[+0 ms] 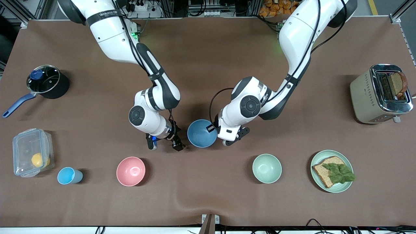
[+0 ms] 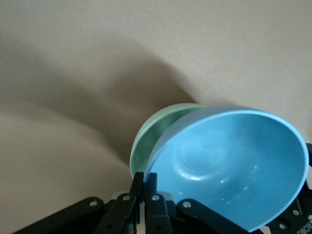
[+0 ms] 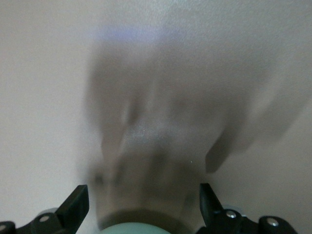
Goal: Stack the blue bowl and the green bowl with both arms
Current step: 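Lower the blue bowl into the green bowl and open the left gripper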
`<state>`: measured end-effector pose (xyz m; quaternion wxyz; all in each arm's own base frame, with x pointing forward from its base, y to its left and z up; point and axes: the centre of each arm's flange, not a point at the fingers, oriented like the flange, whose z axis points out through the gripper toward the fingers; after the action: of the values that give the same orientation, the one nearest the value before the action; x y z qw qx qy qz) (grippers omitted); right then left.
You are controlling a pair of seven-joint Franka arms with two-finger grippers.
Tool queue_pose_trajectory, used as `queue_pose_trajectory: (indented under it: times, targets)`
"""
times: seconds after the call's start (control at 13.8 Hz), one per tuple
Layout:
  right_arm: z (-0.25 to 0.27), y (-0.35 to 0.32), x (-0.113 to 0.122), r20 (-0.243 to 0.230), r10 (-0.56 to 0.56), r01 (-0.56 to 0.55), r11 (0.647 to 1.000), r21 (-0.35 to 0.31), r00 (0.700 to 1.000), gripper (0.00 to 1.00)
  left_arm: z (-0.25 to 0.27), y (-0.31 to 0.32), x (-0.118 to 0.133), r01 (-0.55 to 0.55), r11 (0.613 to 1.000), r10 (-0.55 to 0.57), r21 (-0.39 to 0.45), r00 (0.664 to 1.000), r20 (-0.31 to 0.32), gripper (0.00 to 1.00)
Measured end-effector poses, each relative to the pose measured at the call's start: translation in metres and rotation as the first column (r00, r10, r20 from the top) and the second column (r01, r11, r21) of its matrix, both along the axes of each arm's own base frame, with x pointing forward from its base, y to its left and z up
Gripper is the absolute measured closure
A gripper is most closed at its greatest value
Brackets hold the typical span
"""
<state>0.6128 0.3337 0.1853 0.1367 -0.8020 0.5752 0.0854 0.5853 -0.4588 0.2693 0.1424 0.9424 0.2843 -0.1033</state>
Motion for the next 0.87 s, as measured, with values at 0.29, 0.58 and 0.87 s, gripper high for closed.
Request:
queue_pose_trajectory:
  times: [0.29,0.58,0.87]
  targets:
    - [-0.001,0.001,0.000,0.001,0.000,0.000,1.000,0.000,1.000,0.00,-0.017,-0.006,-0.006,0.009,1.000,-0.009,0.009,1.000,-0.018,0.95]
    - [-0.001,0.001,0.001,0.001,0.000,0.000,1.000,0.000,1.000,0.00,-0.025,-0.013,-0.013,0.016,1.000,-0.015,0.015,0.999,-0.030,0.95]
    - [-0.001,0.001,0.001,0.002,0.001,-0.001,1.000,-0.001,1.000,0.00,-0.031,-0.011,-0.012,0.013,1.000,-0.013,0.019,0.999,-0.035,0.95]
